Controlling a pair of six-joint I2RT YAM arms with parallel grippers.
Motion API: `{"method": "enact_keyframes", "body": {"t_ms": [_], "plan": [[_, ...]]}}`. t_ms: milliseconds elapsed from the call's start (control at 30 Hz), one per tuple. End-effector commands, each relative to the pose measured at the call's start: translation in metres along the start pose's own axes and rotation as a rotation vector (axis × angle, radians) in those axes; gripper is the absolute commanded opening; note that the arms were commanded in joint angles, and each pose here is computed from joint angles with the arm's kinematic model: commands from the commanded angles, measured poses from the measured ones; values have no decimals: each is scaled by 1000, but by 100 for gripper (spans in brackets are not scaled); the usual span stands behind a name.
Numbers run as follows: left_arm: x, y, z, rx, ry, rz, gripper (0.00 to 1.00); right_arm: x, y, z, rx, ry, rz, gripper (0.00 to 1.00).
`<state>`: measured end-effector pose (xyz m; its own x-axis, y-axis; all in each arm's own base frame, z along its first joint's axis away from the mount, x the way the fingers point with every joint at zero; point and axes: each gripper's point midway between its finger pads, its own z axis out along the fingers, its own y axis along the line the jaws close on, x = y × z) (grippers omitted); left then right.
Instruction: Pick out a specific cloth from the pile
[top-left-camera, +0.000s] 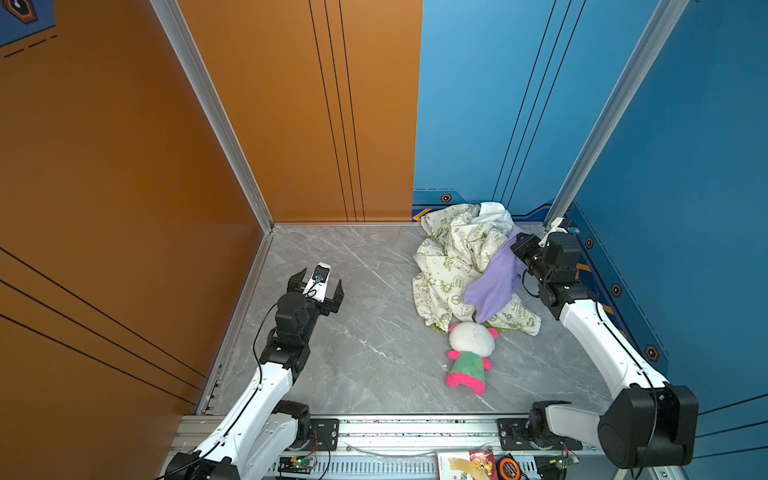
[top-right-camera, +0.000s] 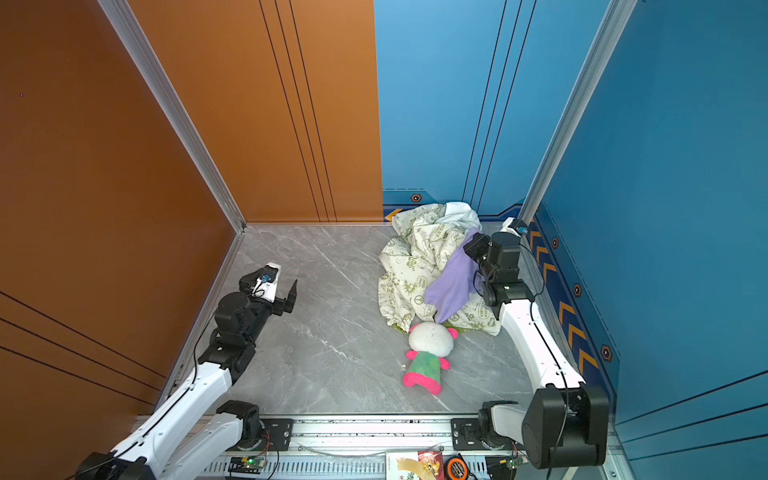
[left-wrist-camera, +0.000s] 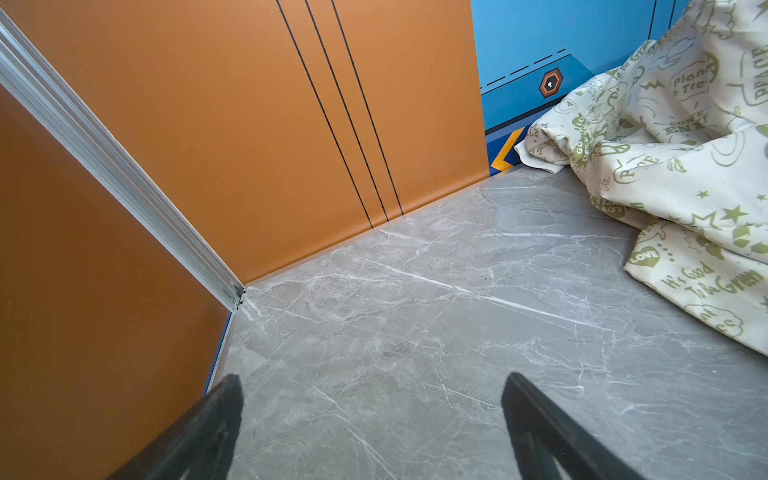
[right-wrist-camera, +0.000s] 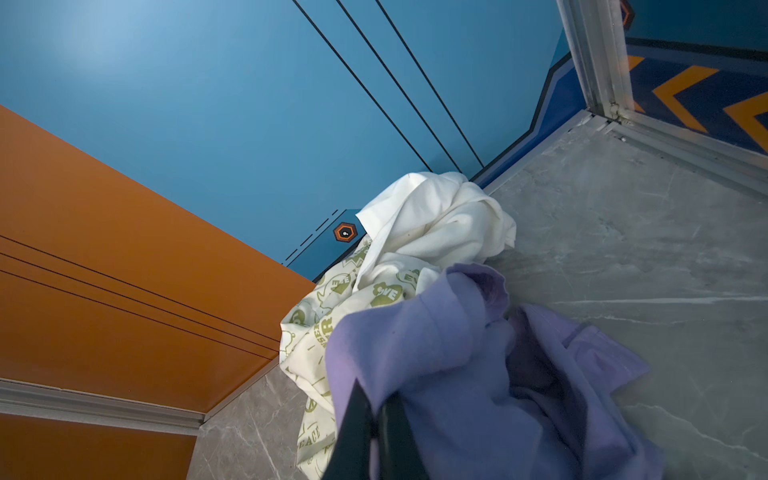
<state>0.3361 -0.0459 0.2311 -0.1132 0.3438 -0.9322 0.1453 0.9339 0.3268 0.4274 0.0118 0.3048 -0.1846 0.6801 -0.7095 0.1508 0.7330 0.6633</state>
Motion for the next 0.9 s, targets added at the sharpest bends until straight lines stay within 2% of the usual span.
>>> {"method": "enact_keyframes", "body": {"t_ms": [0,433,867], "plan": [[-3,1,-2,-16,-20,12,98,-58,37,-18,-87,-166,-21,5],[-2,0,-2,-14,-18,17,98,-102,63,-26,-141,-267,-24,2],[-3,0,-3,-14,-19,16,98,-150,83,-58,-182,-411,-31,2]]}}
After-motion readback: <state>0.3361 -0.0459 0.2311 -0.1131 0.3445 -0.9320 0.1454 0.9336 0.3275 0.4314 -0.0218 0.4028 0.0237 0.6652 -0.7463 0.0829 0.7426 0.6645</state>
